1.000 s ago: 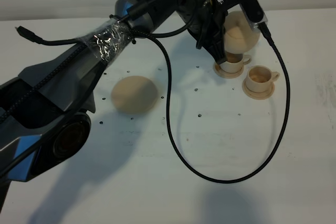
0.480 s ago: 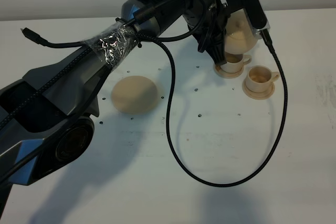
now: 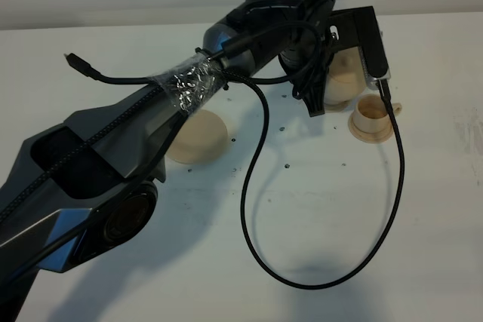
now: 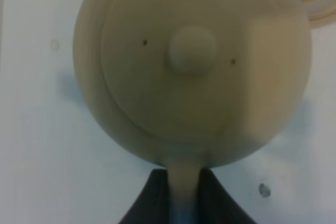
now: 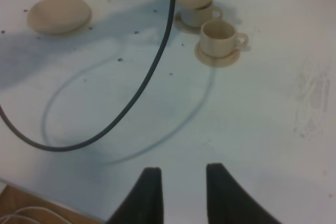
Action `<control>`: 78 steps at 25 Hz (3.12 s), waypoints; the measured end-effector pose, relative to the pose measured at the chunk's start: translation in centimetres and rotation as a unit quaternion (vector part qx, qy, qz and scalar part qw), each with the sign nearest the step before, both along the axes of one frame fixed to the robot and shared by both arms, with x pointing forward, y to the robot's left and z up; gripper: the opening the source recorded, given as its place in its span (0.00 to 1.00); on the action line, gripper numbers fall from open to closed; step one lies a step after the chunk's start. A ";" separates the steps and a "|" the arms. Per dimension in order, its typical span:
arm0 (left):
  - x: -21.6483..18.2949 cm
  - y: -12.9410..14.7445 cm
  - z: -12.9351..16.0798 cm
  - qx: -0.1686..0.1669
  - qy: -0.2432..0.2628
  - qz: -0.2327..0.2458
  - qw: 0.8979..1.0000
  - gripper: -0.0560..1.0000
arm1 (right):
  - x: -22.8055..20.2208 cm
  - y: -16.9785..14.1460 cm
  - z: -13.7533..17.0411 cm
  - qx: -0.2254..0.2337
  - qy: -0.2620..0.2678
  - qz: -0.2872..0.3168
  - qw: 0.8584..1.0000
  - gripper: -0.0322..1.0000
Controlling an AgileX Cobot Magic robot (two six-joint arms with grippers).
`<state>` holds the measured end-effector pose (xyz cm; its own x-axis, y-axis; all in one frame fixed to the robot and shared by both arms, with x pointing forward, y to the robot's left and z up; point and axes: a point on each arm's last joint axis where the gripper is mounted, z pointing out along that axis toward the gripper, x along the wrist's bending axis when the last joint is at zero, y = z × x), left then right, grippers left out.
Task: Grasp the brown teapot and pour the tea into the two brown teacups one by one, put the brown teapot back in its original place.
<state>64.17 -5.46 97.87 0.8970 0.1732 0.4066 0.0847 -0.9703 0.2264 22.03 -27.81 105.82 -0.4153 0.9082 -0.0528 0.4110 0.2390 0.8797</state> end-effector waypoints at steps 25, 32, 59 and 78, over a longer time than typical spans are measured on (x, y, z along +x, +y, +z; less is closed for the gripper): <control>-0.5 -1.2 0.4 0.035 -0.060 -0.048 0.996 0.13 | 0.0 0.0 0.0 0.000 0.000 0.000 1.000 0.24; -0.6 -1.2 0.4 0.048 -0.064 -0.054 0.995 0.13 | 0.0 0.0 0.0 0.000 0.000 0.000 1.000 0.24; -0.6 -1.0 -1.1 0.106 -0.056 -0.095 0.988 0.13 | 0.0 0.0 0.0 0.000 0.000 0.000 1.000 0.24; -1.3 -2.0 -0.8 0.130 -0.088 -0.114 0.981 0.13 | 0.0 0.0 0.0 0.000 0.000 0.000 1.000 0.24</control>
